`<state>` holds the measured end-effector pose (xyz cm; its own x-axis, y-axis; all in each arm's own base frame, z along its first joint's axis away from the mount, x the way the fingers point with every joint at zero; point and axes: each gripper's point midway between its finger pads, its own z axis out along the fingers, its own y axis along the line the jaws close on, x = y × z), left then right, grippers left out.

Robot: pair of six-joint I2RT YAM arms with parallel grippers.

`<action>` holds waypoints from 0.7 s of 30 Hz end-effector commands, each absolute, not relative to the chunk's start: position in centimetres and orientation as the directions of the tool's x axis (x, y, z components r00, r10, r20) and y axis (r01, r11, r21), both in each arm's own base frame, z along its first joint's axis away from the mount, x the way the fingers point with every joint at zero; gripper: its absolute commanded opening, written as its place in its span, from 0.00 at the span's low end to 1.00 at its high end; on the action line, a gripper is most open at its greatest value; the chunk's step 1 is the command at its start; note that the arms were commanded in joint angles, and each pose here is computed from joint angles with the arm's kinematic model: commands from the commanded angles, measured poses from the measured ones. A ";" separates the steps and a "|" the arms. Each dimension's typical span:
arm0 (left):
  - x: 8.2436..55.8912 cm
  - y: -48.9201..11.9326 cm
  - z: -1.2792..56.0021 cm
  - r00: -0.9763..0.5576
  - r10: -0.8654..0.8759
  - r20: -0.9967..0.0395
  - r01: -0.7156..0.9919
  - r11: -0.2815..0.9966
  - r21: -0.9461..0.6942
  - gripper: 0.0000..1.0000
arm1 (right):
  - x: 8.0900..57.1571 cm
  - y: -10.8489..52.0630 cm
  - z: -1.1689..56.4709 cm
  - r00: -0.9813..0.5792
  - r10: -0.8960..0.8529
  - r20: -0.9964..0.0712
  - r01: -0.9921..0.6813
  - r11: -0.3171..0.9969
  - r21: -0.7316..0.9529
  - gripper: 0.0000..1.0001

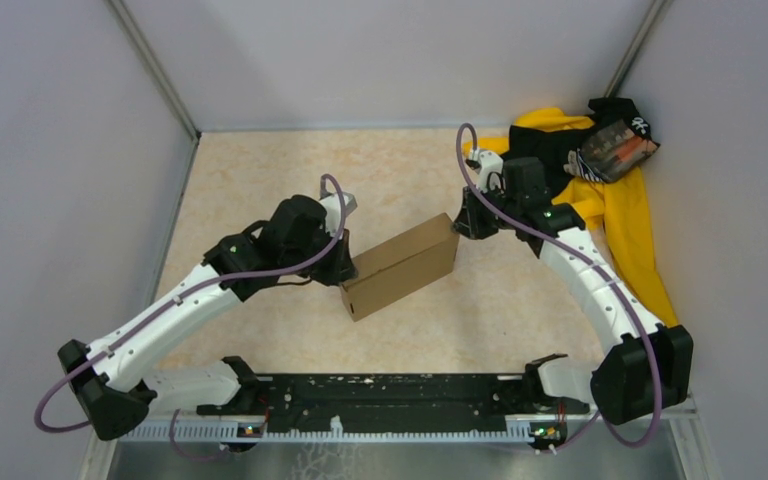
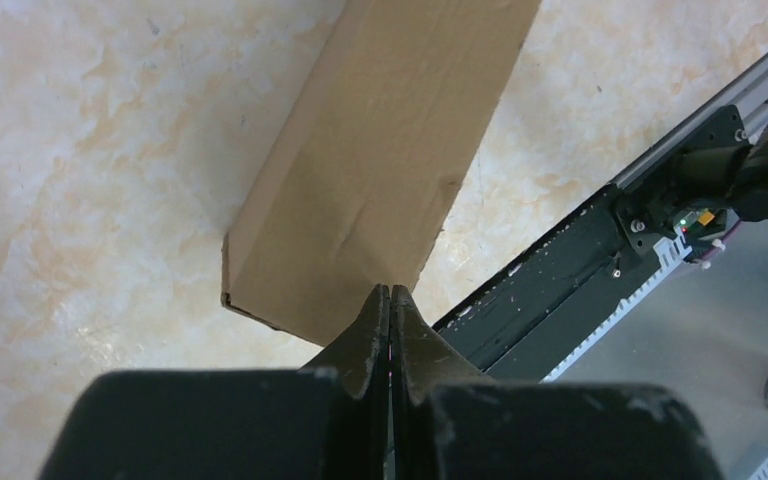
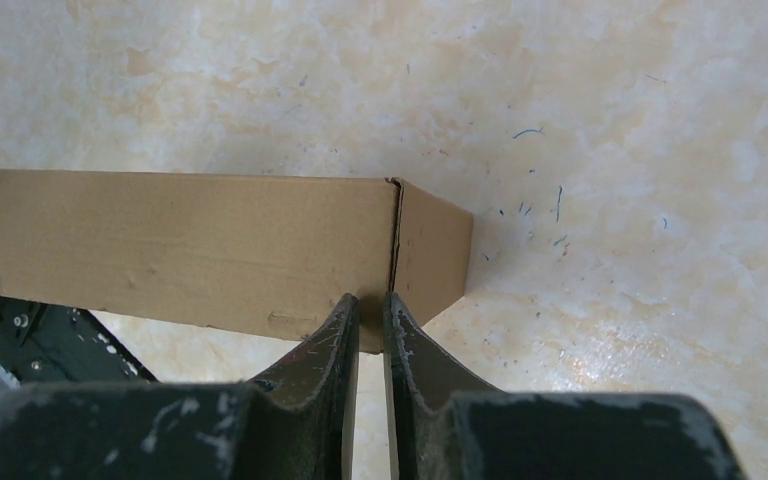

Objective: Fold the paper box

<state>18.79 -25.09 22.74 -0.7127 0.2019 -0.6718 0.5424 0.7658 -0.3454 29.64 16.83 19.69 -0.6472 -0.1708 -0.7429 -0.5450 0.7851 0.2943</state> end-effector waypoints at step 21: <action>15.6 -21.6 14.6 -0.865 0.050 -0.499 0.285 0.867 -0.408 0.00 | 24.9 16.5 14.1 -0.796 -0.224 -0.562 -0.479 0.800 0.360 0.11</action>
